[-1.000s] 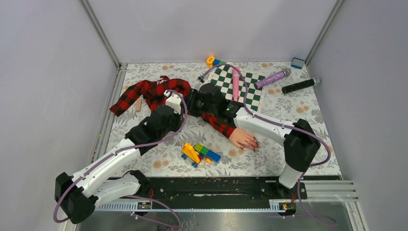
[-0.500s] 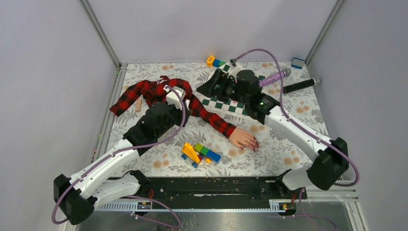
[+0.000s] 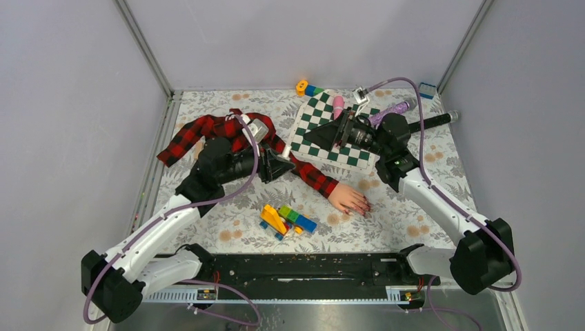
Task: Paint the nails
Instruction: Screw the nail polish bottle.
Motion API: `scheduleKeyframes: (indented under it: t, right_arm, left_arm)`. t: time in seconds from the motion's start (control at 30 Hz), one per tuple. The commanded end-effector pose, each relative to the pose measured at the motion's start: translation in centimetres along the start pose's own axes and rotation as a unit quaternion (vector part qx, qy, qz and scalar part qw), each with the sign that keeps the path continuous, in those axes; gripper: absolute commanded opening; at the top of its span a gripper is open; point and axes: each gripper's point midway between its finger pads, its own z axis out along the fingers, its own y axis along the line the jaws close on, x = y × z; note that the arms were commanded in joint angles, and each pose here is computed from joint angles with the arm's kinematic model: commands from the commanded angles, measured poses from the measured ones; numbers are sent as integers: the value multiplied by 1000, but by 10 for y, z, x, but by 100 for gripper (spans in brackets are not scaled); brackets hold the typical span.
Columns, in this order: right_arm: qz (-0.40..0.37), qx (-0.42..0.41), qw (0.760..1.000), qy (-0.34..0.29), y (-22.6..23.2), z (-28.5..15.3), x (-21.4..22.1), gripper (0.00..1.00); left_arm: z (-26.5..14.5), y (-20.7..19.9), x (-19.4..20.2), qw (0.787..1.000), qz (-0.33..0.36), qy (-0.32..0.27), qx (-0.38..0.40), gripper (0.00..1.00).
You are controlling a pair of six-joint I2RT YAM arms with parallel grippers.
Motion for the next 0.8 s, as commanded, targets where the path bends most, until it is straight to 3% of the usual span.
scheduleKeyframes:
  t: [0.0,0.17,0.37,0.77]
  right_arm:
    - [-99,-232,967,-24,103,-30,-20,88]
    - [-84,-318,944,1,131,-39,-11,81]
    - [-80,-366,927,30,153,-35,7,79]
    - [-70,-409,908,52,179,-36,19,64]
  left_arm:
    - [-19,-89,-41,967,15,-40,250,0]
    - [-35,-120,-46,934,9,-39,354,0]
    - [-37,-123,-47,929,2,-44,369,0]
    - [-42,-129,-53,921,-7,-59,385,0]
